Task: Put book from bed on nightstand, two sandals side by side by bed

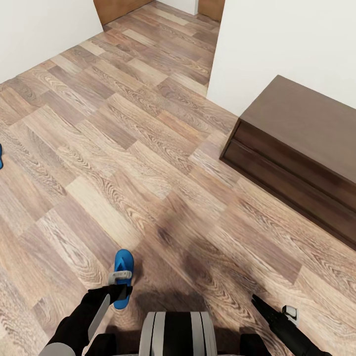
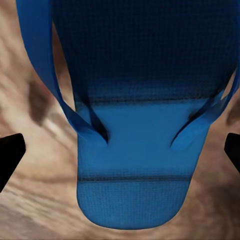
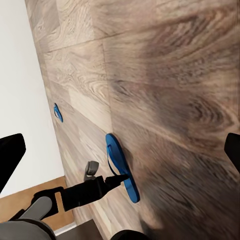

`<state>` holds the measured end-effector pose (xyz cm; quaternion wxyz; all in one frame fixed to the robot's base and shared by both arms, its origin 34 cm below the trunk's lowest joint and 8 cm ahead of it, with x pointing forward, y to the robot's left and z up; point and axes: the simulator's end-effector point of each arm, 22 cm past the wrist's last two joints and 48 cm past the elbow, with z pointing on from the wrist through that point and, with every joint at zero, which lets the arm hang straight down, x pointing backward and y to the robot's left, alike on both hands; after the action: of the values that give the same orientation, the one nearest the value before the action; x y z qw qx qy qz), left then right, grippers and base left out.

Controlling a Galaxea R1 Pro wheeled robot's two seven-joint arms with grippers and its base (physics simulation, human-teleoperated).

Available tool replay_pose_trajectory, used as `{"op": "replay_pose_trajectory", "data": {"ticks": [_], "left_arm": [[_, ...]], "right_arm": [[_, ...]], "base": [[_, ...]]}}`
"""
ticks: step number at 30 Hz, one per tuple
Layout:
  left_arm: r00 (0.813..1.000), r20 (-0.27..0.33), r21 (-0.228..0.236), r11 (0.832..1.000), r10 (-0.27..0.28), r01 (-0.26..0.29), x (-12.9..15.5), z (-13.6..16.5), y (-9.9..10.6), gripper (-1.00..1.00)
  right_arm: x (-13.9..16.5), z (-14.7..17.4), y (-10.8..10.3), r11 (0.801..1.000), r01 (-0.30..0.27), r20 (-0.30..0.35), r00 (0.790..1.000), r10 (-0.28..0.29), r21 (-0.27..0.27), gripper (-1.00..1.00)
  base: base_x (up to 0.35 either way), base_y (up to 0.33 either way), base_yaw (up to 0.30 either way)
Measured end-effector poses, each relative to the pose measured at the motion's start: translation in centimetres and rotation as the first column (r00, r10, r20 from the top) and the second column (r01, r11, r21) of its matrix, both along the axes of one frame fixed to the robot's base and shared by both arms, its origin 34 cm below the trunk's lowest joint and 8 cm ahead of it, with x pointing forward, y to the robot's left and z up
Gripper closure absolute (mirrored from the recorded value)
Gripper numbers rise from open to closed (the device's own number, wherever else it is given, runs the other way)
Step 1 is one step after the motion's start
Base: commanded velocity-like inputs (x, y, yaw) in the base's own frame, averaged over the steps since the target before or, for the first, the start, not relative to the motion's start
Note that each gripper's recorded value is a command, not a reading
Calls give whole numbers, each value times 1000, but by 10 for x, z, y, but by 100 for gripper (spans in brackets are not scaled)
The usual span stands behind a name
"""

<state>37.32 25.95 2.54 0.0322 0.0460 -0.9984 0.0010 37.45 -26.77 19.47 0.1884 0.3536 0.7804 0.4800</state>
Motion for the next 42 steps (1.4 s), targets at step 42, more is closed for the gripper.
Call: {"op": "replay_pose_trajectory", "data": {"ticks": [42], "left_arm": [[1000,-16,-6,1000,3,-3,-7,-5,-3,-100]], "right_arm": [[-6,-5,0,1000,0,-18,1000,0,0,-100]], "base": [[0,0,0]]}}
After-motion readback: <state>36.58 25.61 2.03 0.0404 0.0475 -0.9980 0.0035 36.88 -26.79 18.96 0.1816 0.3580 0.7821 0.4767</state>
